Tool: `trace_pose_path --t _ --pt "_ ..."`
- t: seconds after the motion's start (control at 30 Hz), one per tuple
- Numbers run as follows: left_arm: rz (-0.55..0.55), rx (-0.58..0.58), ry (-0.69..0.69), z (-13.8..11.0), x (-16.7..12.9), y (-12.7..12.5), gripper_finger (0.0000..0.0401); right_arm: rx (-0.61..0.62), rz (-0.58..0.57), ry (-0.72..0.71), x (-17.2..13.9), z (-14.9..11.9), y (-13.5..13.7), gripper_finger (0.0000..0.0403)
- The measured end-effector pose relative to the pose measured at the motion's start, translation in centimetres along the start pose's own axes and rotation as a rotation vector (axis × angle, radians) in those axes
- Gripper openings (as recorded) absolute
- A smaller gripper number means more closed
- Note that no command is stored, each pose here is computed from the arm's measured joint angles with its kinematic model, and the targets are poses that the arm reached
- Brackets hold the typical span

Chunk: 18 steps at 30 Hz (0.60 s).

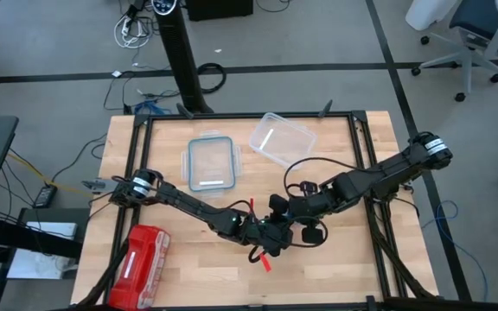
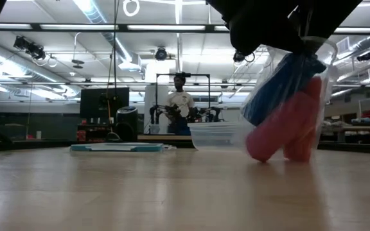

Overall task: Roll bandage
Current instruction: Put the blue bandage into the transparent zip bag

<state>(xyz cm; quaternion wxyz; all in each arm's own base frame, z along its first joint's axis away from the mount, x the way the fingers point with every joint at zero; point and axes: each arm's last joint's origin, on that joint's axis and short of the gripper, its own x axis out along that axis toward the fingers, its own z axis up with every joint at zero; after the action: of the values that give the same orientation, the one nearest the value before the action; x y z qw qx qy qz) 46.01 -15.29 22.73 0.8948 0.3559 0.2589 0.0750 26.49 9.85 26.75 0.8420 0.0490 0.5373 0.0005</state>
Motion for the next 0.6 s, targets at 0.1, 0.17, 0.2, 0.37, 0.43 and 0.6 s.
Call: trace_pose_path --t 0.1,0.17,0.2,0.37,0.43,0.6 --pt "0.015 -0.011 -0.009 0.2 0.0 0.2 0.0000 0.014 0.001 -0.027 -1.4 -0.3 -0.4 0.0043" --pt "0.028 -0.023 -0.019 0.4 -0.1 0.4 0.0000 0.029 0.009 -0.047 -2.3 -0.5 -0.6 0.0041" --pt "0.031 -0.028 -0.025 0.5 -0.1 0.5 0.0000 0.037 0.012 -0.054 -2.7 -0.6 -0.7 0.0039" --pt "0.024 -0.010 -0.055 0.7 -0.1 0.5 0.0000 0.048 0.002 -0.080 -3.5 -0.8 -0.9 0.0031" --pt "0.028 -0.001 -0.062 0.8 -0.2 0.5 0.0000 0.043 -0.006 -0.065 -3.1 -0.7 -0.8 0.0028" --pt "0.028 0.005 -0.056 0.8 -0.1 0.6 0.0000 0.016 -0.027 -0.004 -0.9 -0.8 -0.6 0.0020"
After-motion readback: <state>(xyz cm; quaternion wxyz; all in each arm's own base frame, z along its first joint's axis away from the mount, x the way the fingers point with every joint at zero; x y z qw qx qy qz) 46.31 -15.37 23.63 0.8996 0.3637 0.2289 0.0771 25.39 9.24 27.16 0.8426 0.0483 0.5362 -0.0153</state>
